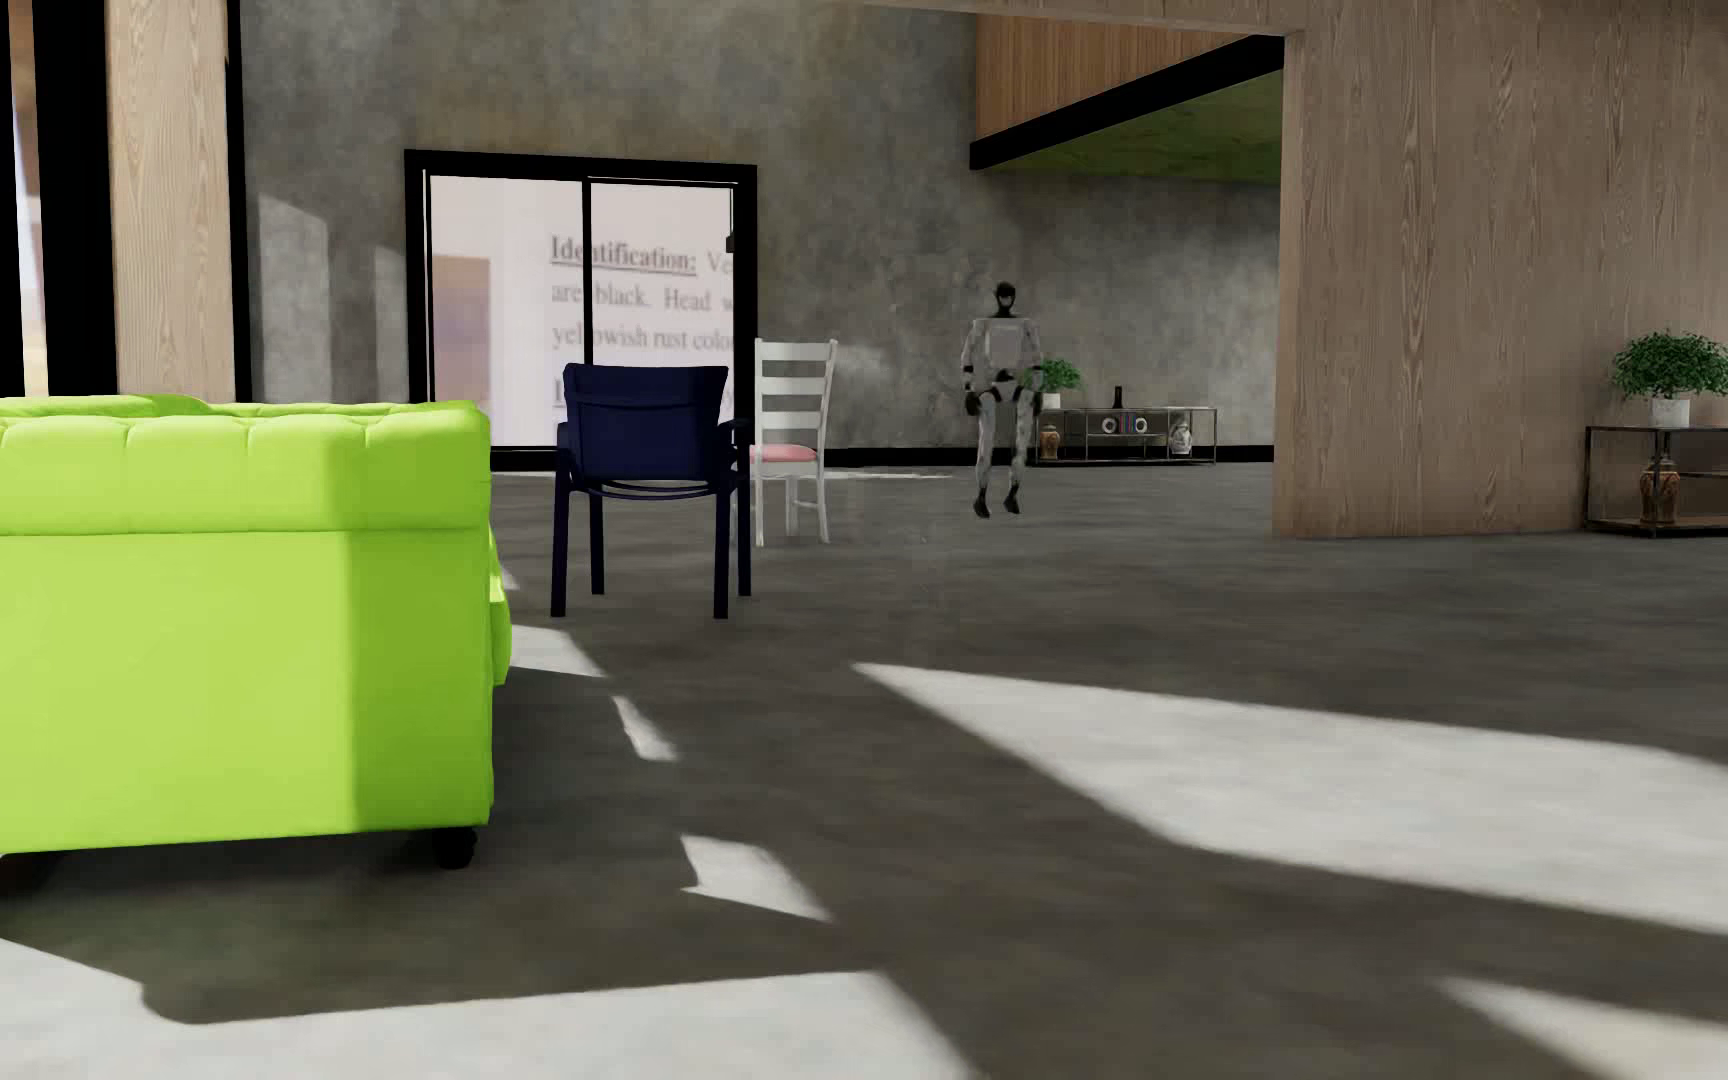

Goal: Go to the lime sofa

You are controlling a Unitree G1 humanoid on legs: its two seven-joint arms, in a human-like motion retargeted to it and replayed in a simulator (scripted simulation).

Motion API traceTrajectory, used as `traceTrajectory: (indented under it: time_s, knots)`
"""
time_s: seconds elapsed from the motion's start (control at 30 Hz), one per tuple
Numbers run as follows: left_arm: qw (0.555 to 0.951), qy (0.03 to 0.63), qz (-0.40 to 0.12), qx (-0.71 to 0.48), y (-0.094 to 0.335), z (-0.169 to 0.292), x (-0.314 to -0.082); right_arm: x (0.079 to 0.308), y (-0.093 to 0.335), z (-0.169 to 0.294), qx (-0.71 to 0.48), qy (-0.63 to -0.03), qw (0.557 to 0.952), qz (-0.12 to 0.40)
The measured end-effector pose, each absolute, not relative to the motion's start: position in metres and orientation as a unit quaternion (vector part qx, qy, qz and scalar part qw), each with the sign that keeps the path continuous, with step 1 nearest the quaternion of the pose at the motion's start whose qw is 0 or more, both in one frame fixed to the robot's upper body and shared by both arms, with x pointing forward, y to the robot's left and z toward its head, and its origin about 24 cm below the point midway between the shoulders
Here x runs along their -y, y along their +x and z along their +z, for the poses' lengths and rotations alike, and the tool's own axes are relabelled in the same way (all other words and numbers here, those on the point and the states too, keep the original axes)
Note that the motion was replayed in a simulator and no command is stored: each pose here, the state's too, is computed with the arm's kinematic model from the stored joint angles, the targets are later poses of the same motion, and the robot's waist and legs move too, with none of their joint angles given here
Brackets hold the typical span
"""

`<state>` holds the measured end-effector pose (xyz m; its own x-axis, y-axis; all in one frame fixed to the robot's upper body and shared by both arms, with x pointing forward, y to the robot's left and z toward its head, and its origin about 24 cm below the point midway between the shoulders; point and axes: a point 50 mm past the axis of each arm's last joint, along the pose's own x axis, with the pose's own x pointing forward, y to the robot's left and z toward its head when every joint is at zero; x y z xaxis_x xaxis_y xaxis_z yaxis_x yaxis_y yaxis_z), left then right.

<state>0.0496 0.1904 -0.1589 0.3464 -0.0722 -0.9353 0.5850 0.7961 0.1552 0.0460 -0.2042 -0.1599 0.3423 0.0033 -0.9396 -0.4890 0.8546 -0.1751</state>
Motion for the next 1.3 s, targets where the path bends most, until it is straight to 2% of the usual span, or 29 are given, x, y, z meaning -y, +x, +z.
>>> traceTrajectory:
  time_s: [0.17,0.3,0.4,0.43,0.57,0.6,0.63,0.77,0.83,0.9,0.97,1.17,1.23,1.3]
  knots:
    - [0.789,0.240,-0.221,-0.520,0.051,-0.157,-0.185,0.211,0.038,-0.160,-0.562,-0.219,0.784,0.145]
    - [0.823,0.242,-0.211,-0.469,0.082,-0.143,-0.186,0.211,0.039,-0.157,-0.555,-0.203,0.796,0.128]
    - [0.849,0.233,-0.201,-0.429,0.107,-0.133,-0.181,0.217,0.019,-0.158,-0.577,-0.204,0.780,0.125]
    - [0.848,0.243,-0.218,-0.418,0.115,-0.132,-0.174,0.219,0.011,-0.159,-0.588,-0.213,0.768,0.136]
    - [0.853,0.257,-0.221,-0.397,0.133,-0.127,-0.175,0.221,-0.007,-0.162,-0.618,-0.213,0.745,0.136]
    - [0.852,0.260,-0.239,-0.386,0.136,-0.125,-0.166,0.220,-0.009,-0.163,-0.620,-0.222,0.737,0.149]
    - [0.849,0.259,-0.216,-0.407,0.131,-0.129,-0.178,0.222,-0.016,-0.163,-0.629,-0.215,0.734,0.138]
    - [0.796,0.260,-0.238,-0.491,0.076,-0.154,-0.180,0.228,-0.022,-0.164,-0.643,-0.224,0.719,0.138]
    - [0.773,0.266,-0.241,-0.523,0.054,-0.159,-0.188,0.222,-0.006,-0.164,-0.622,-0.220,0.739,0.140]
    - [0.769,0.249,-0.220,-0.546,0.036,-0.160,-0.194,0.212,0.016,-0.162,-0.588,-0.215,0.766,0.147]
    - [0.753,0.257,-0.232,-0.559,0.024,-0.162,-0.196,0.210,0.043,-0.156,-0.549,-0.211,0.797,0.137]
    - [0.752,0.245,-0.217,-0.572,0.010,-0.160,-0.202,0.211,0.109,-0.133,-0.450,-0.230,0.852,0.134]
    - [0.746,0.244,-0.220,-0.580,0.003,-0.161,-0.201,0.217,0.099,-0.137,-0.470,-0.220,0.847,0.115]
    - [0.731,0.251,-0.228,-0.593,-0.004,-0.163,-0.202,0.217,0.071,-0.149,-0.515,-0.210,0.823,0.112]
